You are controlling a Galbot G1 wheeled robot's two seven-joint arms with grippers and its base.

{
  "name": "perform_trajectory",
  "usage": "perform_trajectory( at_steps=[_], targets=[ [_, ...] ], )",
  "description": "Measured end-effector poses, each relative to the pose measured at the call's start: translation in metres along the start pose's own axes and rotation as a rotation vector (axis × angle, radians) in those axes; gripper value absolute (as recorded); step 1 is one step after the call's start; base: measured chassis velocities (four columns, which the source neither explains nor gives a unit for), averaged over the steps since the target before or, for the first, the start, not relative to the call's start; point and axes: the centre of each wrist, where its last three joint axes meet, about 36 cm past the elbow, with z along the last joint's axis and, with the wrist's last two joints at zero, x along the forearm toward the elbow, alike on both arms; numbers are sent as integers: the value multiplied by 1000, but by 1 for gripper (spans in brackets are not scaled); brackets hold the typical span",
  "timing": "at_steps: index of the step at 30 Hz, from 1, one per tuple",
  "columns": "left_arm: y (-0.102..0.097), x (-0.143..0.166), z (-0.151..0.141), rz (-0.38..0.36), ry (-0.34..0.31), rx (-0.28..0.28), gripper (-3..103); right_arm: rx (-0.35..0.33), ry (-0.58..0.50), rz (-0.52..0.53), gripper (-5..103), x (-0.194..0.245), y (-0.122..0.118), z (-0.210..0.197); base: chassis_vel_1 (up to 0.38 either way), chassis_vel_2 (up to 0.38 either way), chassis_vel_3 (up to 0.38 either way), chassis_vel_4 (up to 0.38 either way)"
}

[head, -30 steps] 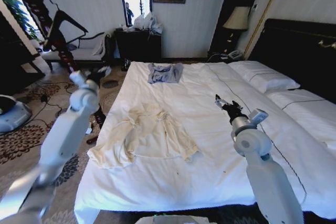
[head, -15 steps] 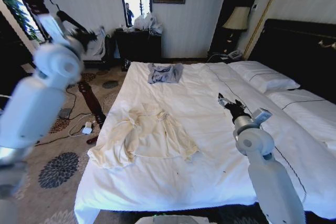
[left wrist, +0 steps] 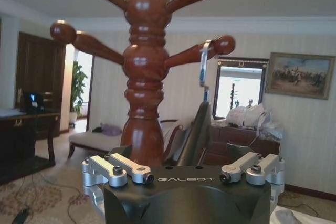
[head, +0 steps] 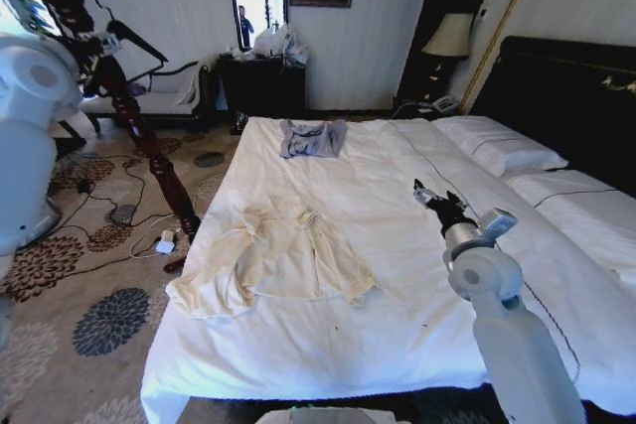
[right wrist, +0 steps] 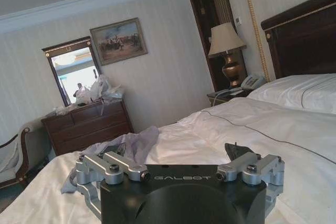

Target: Pick up the clothes from the bed and hang them on the clothes hanger.

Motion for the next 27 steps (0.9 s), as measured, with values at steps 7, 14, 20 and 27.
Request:
perform_trajectory(
  at_steps=[7,14,20,27],
  targets=[
    [-6,-6,1,-14,93,3,100,5,-1,12,100,3,-3,-2,0,0,0,0],
    [-9,-4,-1,-40,136,5,100,0,11,20,100,5,-3,1,0,0,0,0],
    [-11,-11,-3,-31,155,18,103,-11,24,23,100,5,-1,5,0,0,0,0],
    [-12,-19,1,-22,181,37,80,-7,30,30,100,6,-3,6,0,0,0,0]
  ],
)
